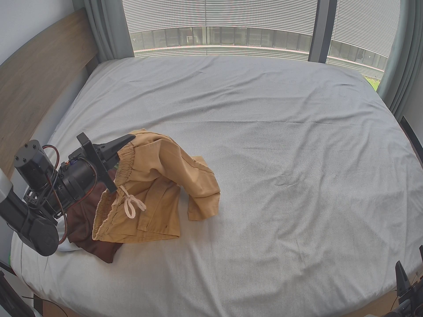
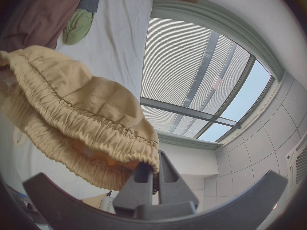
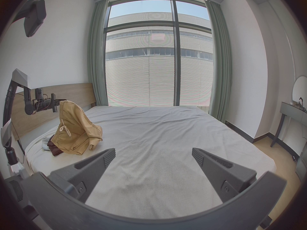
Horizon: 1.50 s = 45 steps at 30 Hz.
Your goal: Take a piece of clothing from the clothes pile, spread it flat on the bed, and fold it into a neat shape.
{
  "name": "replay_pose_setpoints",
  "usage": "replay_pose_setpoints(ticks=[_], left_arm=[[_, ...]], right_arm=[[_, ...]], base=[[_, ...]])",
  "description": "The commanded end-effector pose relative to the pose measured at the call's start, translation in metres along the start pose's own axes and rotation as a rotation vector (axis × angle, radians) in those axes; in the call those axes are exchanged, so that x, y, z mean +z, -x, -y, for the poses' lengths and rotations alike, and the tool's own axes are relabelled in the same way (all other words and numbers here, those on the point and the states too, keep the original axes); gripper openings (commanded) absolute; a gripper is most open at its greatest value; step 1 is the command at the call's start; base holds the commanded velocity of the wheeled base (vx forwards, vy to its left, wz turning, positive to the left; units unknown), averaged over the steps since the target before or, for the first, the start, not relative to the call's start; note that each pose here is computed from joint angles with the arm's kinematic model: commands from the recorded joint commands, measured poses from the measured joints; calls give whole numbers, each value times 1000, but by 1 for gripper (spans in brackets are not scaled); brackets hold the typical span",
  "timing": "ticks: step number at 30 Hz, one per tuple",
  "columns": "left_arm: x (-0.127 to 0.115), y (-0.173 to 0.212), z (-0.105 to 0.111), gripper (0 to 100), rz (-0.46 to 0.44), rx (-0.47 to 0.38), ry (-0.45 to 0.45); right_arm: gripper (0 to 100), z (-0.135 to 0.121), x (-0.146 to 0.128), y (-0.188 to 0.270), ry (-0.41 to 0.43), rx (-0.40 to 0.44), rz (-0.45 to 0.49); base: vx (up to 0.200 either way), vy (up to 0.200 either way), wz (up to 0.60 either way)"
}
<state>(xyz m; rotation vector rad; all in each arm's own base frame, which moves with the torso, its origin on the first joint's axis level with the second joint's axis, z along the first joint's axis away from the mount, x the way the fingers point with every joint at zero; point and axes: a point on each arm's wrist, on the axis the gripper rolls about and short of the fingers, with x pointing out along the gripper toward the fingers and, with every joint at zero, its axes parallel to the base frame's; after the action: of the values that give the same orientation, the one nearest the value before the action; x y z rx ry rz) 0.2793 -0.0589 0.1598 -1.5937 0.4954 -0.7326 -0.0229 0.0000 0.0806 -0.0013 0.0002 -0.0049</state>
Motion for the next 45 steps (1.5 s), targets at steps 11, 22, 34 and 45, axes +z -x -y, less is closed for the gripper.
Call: replay_pose_setpoints(ticks=[11, 22, 34, 45], left_arm=[[-19, -21, 28, 0, -105, -103, 86], [-38, -32, 39, 0, -178, -144, 96], [-49, -45, 35, 0, -227, -143, 112], [-60, -63, 39, 0, -289, -166, 170]], right_arm=[[100, 0, -5, -1, 0, 0, -12], [100, 0, -5, -1, 0, 0, -12], [100, 0, -5, -1, 0, 2, -11], [100, 0, -5, -1, 0, 0, -11]], base=[[0, 0, 0], [0, 0, 0], [0, 0, 0], [0, 0, 0]])
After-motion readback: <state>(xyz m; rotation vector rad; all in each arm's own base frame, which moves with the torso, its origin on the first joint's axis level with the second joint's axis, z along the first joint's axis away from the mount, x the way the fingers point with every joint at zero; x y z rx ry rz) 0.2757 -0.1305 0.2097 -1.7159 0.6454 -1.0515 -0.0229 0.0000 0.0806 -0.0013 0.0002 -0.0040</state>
